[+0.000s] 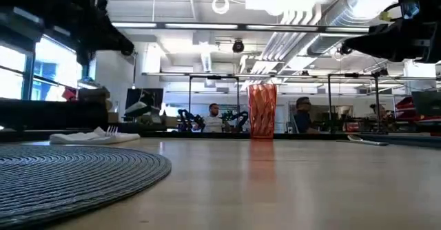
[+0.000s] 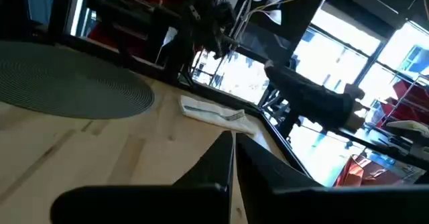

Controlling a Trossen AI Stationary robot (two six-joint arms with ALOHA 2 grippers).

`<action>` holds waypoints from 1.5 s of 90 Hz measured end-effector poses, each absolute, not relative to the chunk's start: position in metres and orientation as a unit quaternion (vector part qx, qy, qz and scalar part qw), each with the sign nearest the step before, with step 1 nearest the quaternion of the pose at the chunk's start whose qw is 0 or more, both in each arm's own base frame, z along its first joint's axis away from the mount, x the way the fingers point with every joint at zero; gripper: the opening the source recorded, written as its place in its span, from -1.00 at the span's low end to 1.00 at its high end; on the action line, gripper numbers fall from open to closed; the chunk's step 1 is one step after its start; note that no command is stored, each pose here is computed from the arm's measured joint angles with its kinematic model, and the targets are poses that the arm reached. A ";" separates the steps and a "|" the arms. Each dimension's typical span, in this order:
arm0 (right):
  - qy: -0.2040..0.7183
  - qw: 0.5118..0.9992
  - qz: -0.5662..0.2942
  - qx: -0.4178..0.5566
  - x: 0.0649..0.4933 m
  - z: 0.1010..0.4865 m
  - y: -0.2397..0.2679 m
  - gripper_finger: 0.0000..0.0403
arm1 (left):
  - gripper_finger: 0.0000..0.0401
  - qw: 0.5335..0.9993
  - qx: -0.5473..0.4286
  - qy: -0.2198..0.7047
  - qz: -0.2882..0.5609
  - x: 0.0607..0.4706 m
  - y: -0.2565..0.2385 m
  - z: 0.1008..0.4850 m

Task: Set table place
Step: Move the silver fork to the top center of the table

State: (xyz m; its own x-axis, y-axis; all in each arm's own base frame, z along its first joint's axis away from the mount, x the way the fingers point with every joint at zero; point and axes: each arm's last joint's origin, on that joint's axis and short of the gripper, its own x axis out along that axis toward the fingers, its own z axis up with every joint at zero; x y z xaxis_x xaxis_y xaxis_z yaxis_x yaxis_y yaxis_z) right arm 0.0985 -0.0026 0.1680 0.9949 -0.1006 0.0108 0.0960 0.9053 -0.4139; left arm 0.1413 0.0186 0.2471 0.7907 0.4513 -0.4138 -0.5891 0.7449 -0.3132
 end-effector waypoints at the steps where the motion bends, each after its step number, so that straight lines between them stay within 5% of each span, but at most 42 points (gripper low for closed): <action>1: 0.005 0.976 -0.050 -0.212 0.098 0.168 -0.003 -1.00 | -1.00 0.917 -0.212 0.167 0.294 0.142 0.019 0.250; 12: 0.005 0.976 -0.050 -0.212 0.098 0.168 -0.003 -1.00 | -0.98 0.840 -0.227 0.236 0.432 0.157 0.033 0.275; 23: 0.005 0.976 -0.050 -0.212 0.098 0.168 -0.003 -1.00 | -0.88 0.767 -0.310 0.299 0.475 0.179 0.057 0.277; 48: 0.005 0.976 -0.050 -0.212 0.099 0.168 -0.003 -1.00 | -0.38 0.575 -0.450 0.458 0.507 0.206 0.115 0.212; 68: 0.005 0.976 -0.051 -0.212 0.099 0.168 -0.003 -1.00 | -0.18 0.490 -0.459 0.522 0.526 0.204 0.145 0.172; 104: 0.005 0.976 -0.050 -0.212 0.099 0.168 -0.003 -1.00 | -0.64 0.454 -0.447 0.575 0.512 0.196 0.171 0.138; 135: 0.005 0.976 -0.050 -0.212 0.099 0.168 -0.003 -1.00 | -0.98 0.491 -0.419 0.585 0.491 0.194 0.173 0.154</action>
